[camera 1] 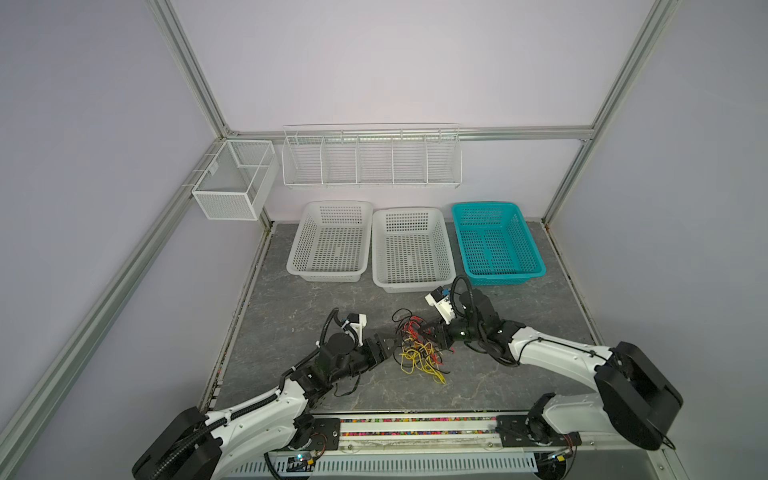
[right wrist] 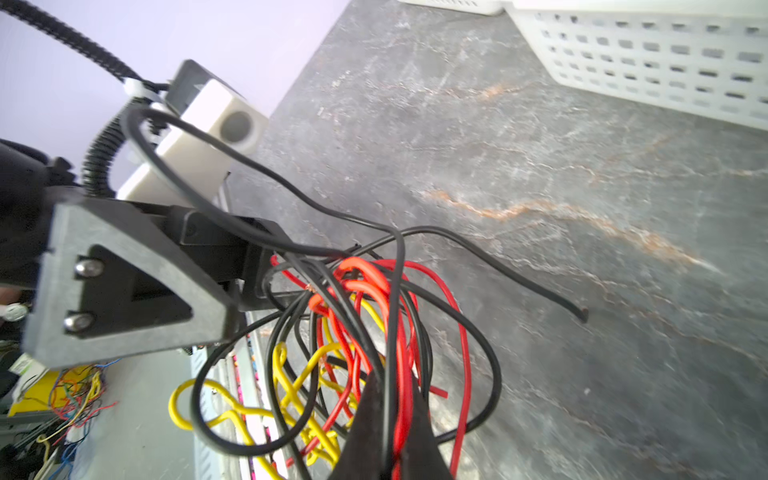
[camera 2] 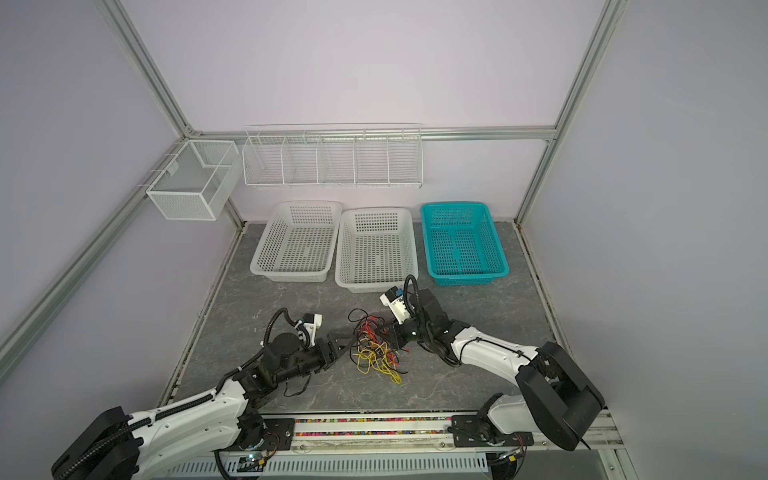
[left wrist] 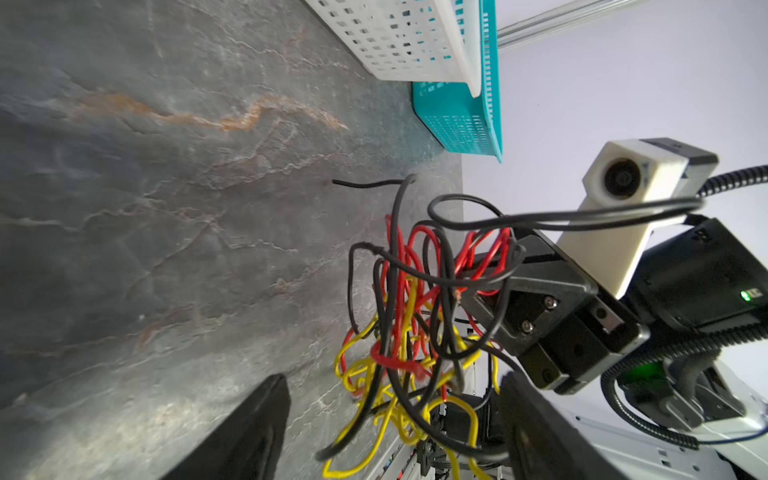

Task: Untangle the cables
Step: 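Lower both grippers onto the wire bundle and close them on the wires, then hold the bundle with the left gripper while the right pulls a black wire away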

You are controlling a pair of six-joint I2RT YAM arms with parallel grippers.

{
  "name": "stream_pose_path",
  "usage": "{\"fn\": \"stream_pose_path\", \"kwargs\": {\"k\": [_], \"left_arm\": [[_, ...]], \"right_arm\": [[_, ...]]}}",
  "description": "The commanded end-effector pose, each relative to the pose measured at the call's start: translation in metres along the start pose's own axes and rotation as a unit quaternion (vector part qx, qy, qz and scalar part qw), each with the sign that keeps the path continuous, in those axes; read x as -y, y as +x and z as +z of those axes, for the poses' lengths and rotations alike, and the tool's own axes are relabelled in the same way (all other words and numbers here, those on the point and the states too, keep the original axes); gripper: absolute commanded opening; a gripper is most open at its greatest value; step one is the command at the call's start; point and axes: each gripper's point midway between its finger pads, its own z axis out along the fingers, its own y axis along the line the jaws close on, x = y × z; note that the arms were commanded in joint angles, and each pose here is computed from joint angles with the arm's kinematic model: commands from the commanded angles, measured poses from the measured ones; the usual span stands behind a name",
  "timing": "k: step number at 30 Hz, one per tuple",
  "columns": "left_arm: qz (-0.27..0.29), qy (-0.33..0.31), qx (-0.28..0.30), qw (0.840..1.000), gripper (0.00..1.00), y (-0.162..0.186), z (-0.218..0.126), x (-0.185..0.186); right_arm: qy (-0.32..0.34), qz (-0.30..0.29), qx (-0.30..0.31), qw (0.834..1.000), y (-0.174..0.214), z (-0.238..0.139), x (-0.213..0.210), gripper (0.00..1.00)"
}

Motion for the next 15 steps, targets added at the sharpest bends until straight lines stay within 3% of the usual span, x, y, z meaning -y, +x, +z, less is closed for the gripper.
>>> {"fn": "stream_pose_path", "kwargs": {"k": [1, 14, 15], "left_arm": [[-0.002, 0.038, 0.004, 0.999, 0.78, 0.0, 0.001, 0.014], [0.017, 0.065, -0.048, 0.997, 0.47, 0.021, 0.025, 0.029], [0.021, 0.08, -0.047, 0.995, 0.45, 0.017, 0.029, 0.043]], "right_arm": [[-0.053, -0.024, 0.035, 0.998, -0.014, -0.008, -0.024, 0.07], [-0.084, -0.037, 0.044, 0.995, -0.014, -0.015, -0.037, 0.07], [-0.086, -0.038, 0.043, 0.995, -0.013, -0.015, -0.038, 0.07]]}}
